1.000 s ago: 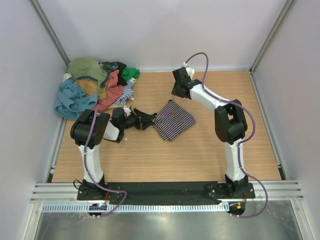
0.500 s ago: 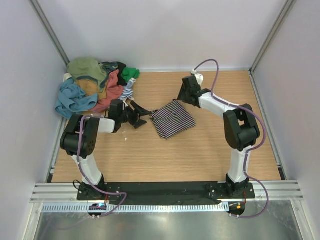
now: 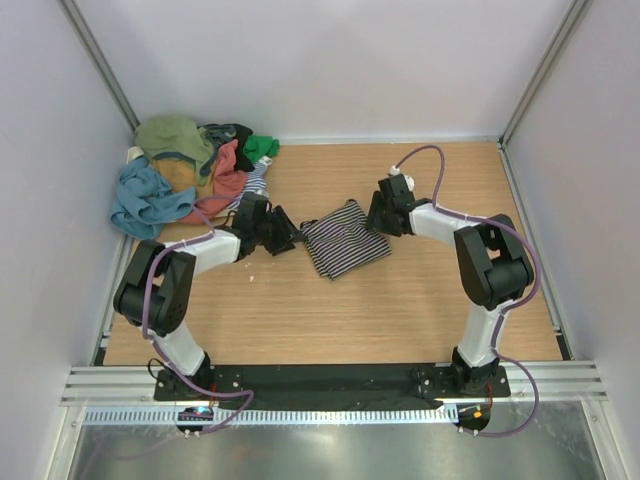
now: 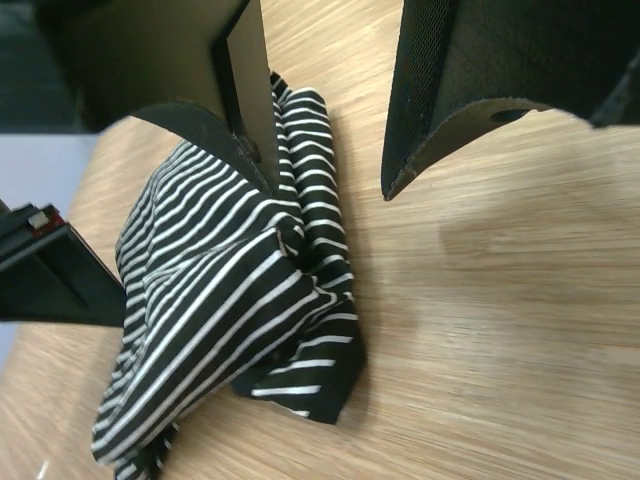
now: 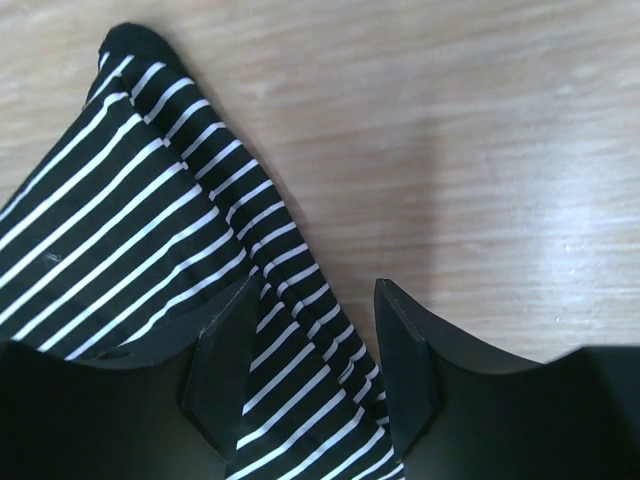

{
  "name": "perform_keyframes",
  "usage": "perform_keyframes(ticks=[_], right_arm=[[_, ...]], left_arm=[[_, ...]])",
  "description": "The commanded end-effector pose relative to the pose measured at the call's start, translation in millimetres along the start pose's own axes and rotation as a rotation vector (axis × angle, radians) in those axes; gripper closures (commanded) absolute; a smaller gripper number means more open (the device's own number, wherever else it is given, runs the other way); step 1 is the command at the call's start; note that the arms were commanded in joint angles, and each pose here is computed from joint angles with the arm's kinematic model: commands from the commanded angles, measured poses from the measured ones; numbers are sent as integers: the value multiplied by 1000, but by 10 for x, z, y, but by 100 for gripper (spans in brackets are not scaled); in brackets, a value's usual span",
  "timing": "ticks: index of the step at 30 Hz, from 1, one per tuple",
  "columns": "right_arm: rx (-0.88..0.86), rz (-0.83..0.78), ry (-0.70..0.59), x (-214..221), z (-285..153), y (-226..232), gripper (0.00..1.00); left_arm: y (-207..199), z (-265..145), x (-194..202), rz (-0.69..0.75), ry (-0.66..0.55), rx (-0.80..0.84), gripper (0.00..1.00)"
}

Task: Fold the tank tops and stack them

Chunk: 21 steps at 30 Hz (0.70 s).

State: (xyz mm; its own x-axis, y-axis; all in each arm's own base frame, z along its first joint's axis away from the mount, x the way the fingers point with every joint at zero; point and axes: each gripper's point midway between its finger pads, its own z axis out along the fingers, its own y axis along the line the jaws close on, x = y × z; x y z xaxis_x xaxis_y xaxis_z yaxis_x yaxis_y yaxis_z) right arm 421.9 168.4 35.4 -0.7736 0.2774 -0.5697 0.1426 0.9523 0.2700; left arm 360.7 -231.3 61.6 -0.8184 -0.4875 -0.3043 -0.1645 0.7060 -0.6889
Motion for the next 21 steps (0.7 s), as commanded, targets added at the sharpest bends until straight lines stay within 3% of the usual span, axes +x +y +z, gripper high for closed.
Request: perform_keyframes(ticks=[1,11,21], right_arm=[[-101,-15,-75,-192,-225,202,45],[-101,-11,-28,41,-263,102,54],[-119,4,-25,227,-490,-6,57]], left_arm=[[-20,6,-146,71,-48,-37,54],[-260,145,-406,129,-69,-24,61],[-349,339,-413,139,-26,-6,69]])
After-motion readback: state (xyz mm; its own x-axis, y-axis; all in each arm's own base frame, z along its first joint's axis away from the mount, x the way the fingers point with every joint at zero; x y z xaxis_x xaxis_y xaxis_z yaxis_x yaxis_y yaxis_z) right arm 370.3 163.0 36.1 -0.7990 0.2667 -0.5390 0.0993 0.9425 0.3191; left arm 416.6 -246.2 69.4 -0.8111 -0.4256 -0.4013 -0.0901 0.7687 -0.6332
